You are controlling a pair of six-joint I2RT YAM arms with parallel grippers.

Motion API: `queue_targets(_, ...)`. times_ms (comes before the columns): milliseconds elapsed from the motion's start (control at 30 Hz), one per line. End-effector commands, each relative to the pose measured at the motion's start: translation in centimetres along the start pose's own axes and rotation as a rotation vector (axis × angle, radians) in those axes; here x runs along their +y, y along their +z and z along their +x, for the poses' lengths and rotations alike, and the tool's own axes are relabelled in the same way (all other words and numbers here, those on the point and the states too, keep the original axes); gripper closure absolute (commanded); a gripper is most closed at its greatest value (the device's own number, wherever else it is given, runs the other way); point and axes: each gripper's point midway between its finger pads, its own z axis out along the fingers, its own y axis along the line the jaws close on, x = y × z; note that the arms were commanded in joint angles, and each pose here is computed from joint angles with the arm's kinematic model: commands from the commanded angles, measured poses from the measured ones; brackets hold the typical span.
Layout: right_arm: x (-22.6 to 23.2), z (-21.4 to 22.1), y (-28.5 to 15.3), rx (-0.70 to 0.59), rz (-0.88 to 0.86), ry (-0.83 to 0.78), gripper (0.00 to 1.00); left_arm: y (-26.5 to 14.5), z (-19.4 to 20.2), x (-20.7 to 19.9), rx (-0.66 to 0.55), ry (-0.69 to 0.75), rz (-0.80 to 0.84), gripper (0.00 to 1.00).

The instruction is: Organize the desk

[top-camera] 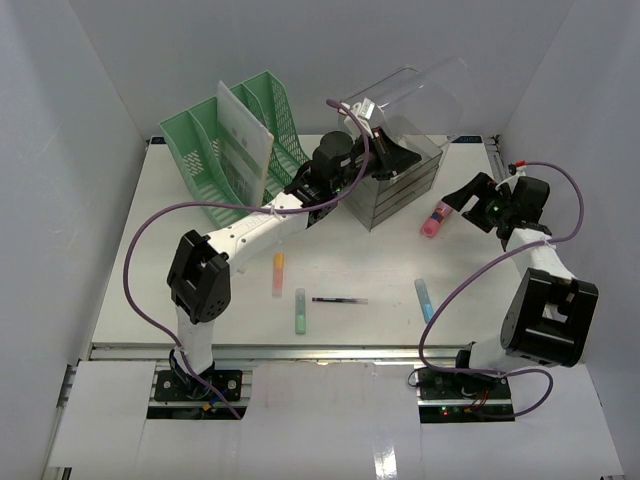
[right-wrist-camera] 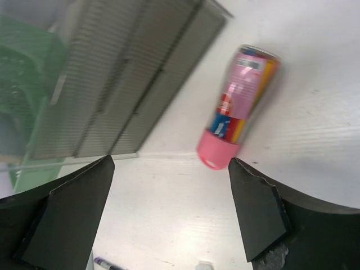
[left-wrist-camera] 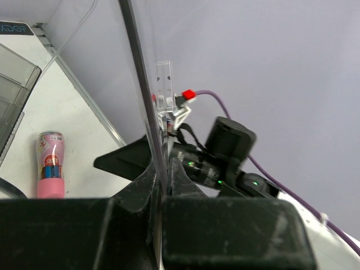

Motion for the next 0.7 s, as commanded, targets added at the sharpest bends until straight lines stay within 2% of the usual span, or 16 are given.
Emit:
queue_targets(0, -3.4, -0.1, 1.3, 0.038, 0.186, 0.032, 0.1, -3.2, -8.1, -7.6, -0.177, 0.048, 0.141, 1.0)
queue_targets(67, -4.5, 0.7, 2.5, 0.084, 0.258, 0.045, 0.09, -3.4, -8.2, -7.6, -0.179, 0.047, 0.143, 1.0)
queue_targets(200, -5.0, 1.9, 4.7, 0.146, 0.285, 0.059, 0.08, -3.5, -8.3, -7.5, -0.177, 0.042, 0.144, 1.0)
queue_targets(400, -5.3, 1.4, 7.0, 0.138, 0.32, 0.035, 0.11, -3.7, -8.2, -7.4, -0.162, 0.034, 0.153, 1.0)
queue_targets(533, -6.0, 2.5, 8.0, 0.174, 0.364, 0.053, 0.17, -3.9, -8.1, -7.3, -0.159, 0.025, 0.156, 1.0)
queue_targets(667, -6.4, 3.8, 8.8, 0.212, 0.37, 0.073, 0.27, -4.0, -8.1, -7.4, -0.157, 0.021, 0.162, 1.0)
